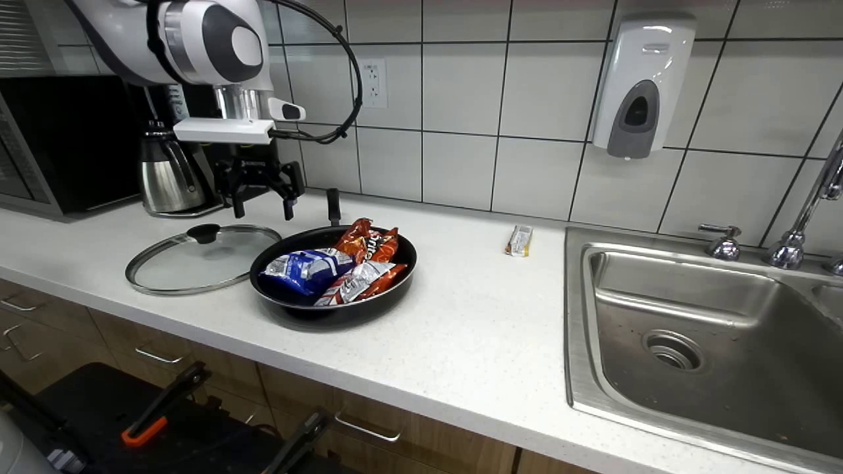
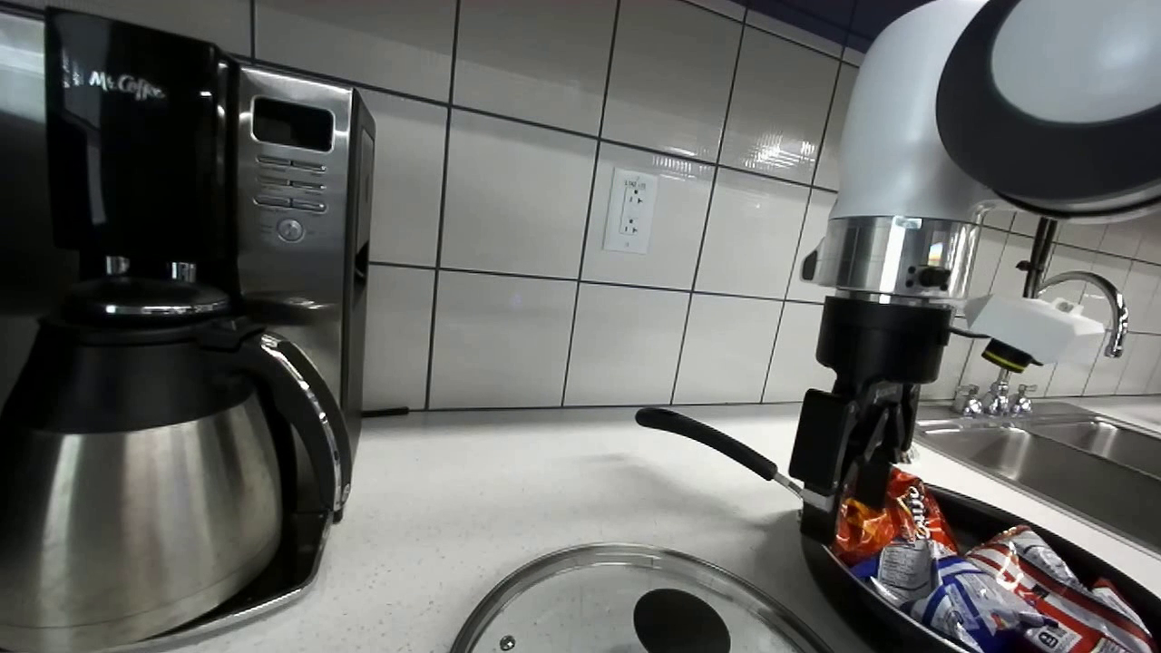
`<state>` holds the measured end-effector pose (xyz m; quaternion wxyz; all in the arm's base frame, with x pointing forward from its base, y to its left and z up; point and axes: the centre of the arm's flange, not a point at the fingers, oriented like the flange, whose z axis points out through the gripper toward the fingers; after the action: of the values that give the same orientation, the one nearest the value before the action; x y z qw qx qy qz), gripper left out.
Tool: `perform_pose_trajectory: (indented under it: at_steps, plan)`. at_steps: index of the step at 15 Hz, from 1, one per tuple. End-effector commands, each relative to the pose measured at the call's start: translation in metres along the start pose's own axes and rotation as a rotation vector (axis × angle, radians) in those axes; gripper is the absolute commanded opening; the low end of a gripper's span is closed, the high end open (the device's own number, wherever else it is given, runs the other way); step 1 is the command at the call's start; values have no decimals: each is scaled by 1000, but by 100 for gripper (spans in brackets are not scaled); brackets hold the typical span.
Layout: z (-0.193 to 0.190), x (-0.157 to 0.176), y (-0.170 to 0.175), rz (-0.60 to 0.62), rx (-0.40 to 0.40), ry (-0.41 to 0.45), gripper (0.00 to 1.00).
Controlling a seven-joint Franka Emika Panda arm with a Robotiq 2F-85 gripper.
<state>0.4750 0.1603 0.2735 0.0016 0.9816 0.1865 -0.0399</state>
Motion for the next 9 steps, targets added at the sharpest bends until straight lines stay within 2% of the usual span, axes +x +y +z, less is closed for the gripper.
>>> perform_pose_trajectory:
  at_steps: [1, 9]
  plan:
    - [-11, 18, -10, -65, 2, 42, 100]
    - [-4, 62, -59, -244, 29, 66, 100]
